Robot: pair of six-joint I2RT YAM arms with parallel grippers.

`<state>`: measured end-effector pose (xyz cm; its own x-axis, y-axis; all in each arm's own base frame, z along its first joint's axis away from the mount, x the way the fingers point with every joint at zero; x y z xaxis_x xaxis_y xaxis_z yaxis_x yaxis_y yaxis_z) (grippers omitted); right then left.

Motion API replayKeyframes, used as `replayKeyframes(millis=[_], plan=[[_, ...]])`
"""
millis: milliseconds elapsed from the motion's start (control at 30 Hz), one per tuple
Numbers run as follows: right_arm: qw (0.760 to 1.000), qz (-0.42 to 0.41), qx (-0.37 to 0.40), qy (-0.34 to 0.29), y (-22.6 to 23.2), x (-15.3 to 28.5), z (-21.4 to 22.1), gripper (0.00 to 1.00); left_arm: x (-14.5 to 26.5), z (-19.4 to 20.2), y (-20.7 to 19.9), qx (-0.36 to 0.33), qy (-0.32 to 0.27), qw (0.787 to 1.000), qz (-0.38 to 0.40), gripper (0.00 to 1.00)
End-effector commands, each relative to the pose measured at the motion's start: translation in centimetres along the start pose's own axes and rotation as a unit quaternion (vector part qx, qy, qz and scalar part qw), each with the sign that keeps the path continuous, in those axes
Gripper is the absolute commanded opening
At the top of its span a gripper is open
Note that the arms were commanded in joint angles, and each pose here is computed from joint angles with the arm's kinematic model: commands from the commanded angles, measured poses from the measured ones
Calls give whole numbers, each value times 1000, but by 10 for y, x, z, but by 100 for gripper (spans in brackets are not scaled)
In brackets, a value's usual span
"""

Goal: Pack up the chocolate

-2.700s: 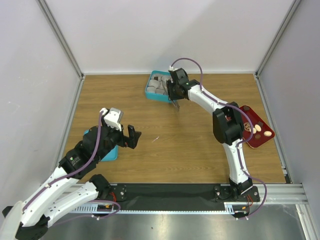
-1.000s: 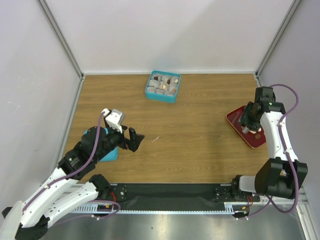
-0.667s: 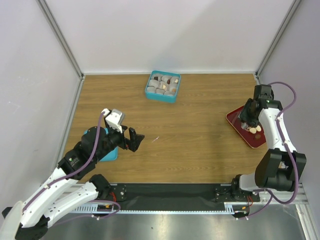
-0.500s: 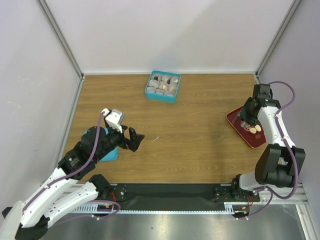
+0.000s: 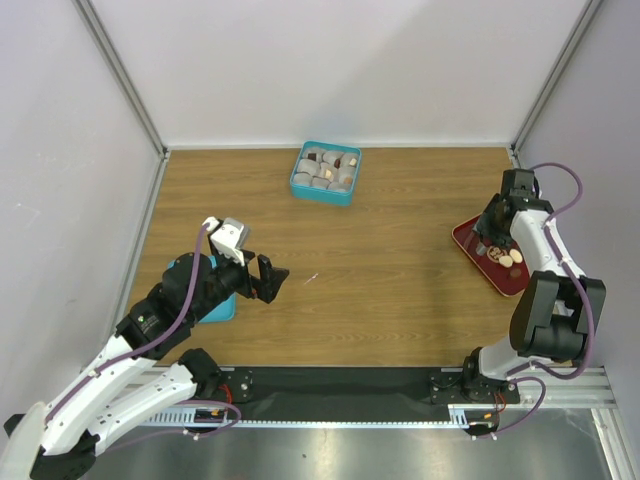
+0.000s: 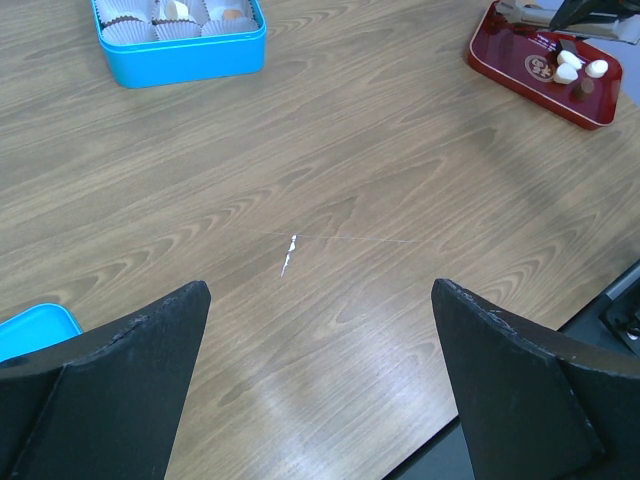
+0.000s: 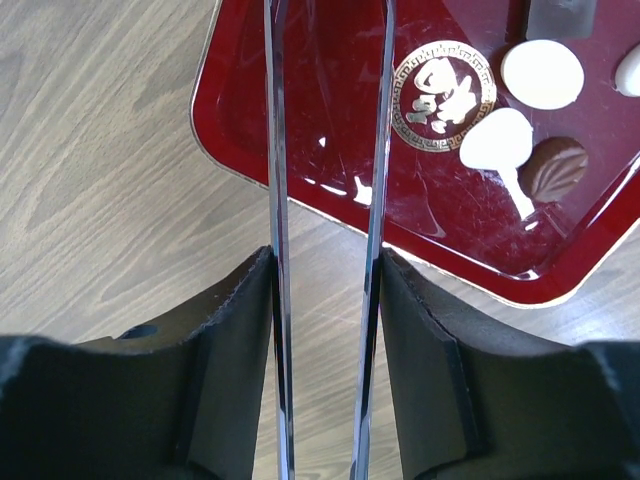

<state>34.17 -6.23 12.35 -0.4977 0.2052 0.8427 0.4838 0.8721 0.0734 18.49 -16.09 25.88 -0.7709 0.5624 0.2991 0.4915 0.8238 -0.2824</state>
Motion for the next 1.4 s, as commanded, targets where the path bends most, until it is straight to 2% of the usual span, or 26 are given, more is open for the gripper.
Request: replayKeyframes(millis=[0, 400, 900, 1200, 1367], plan=[[1000, 6, -3, -21, -2, -7, -11, 49, -2, -7, -1, -5, -14, 1000, 4, 100], [1000, 5, 0, -18, 1, -16, -14, 49, -3, -6, 1, -5, -12, 1000, -3, 100], [999, -6, 19, -25, 3, -13, -17, 42, -3, -6, 2, -4, -11, 1000, -5, 100], [999, -8, 24, -44, 1, 12, -24, 40, -4, -6, 1, -4, -10, 1000, -2, 100], [999, -2, 18, -33, -3, 30, -18, 40, -3, -6, 0, -3, -11, 1000, 0, 100]])
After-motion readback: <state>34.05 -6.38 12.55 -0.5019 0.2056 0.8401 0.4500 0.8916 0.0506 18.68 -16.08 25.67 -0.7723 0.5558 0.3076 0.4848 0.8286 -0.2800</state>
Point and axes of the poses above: each gripper's point midway between its finger pads, its own x axis back along the fingers, its own y axis along the line the jaws close on, z = x × y, the point moved 1 cm from there along x, back along the fingers, and after that the axes turned 6 degrees about x, right-handed, at the moved point
